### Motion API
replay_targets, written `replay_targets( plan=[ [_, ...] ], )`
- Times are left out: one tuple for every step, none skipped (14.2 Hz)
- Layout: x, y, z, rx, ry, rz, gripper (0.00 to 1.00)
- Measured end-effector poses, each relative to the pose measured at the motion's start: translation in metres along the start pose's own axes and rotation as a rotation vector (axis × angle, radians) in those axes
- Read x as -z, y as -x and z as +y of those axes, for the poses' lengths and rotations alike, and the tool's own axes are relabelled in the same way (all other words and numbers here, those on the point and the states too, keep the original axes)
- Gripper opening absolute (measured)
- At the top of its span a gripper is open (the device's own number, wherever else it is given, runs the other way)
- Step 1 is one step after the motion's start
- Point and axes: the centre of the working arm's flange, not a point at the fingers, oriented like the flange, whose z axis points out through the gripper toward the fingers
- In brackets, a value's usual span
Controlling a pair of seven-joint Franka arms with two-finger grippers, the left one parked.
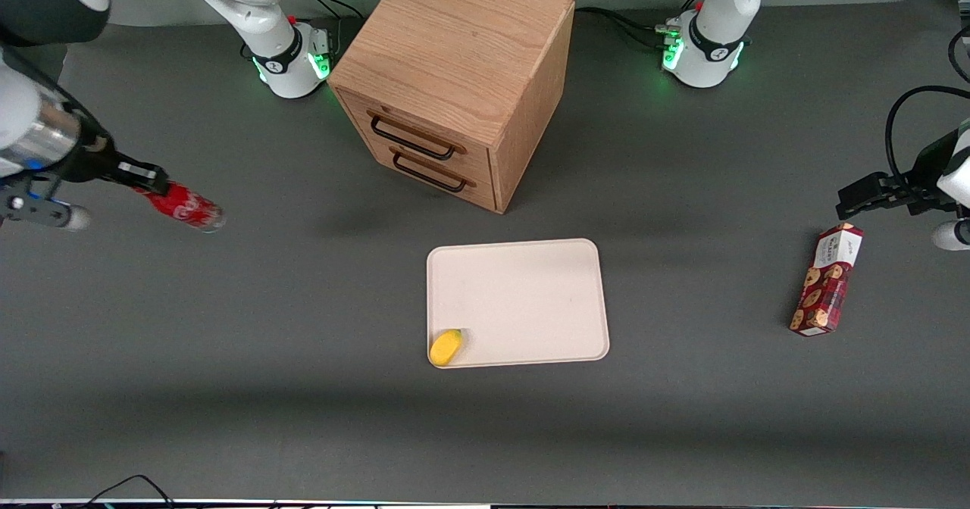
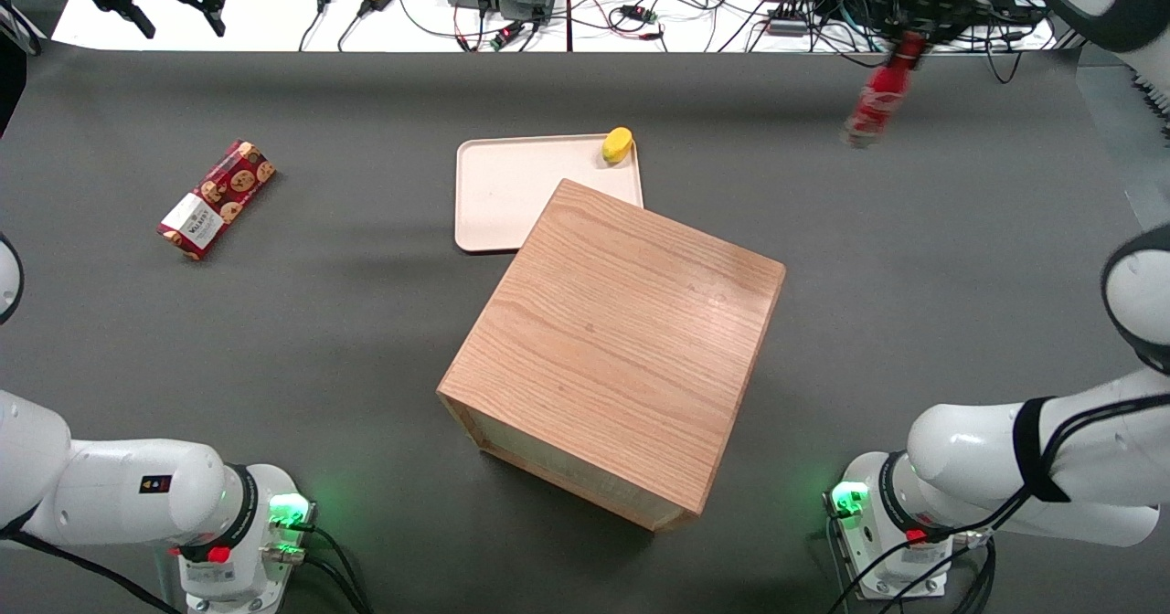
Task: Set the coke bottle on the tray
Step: 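Lift the bottle with the right gripper and carry it to the white tray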
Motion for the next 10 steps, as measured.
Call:
replay_targets(
  plan=[
    [0.000, -0.001, -0.028, -0.006, -0.018, -0.008, 0.34],
    [-0.004, -0.002, -0.054, -0.008, -0.031, -0.015, 0.34],
    [-0.010, -0.002, -0.081, -0.007, -0.040, -0.025, 0.34],
    [-0.019, -0.001, -0.107, -0.007, -0.046, -0.036, 0.34],
    [-0.030, -0.001, -0.134, -0.015, -0.048, -0.037, 0.34],
    [-0.043, -0.002, -0.160, -0.028, -0.049, -0.021, 0.34],
    [-0.056, -0.001, -0.188, -0.040, -0.055, 0.005, 0.34],
    [-0.070, 0.000, -0.212, -0.047, -0.069, 0.023, 0.34],
    [-0.084, 0.001, -0.234, -0.054, -0.086, 0.033, 0.34],
    [-0.098, 0.003, -0.251, -0.061, -0.092, 0.041, 0.34]
  ],
)
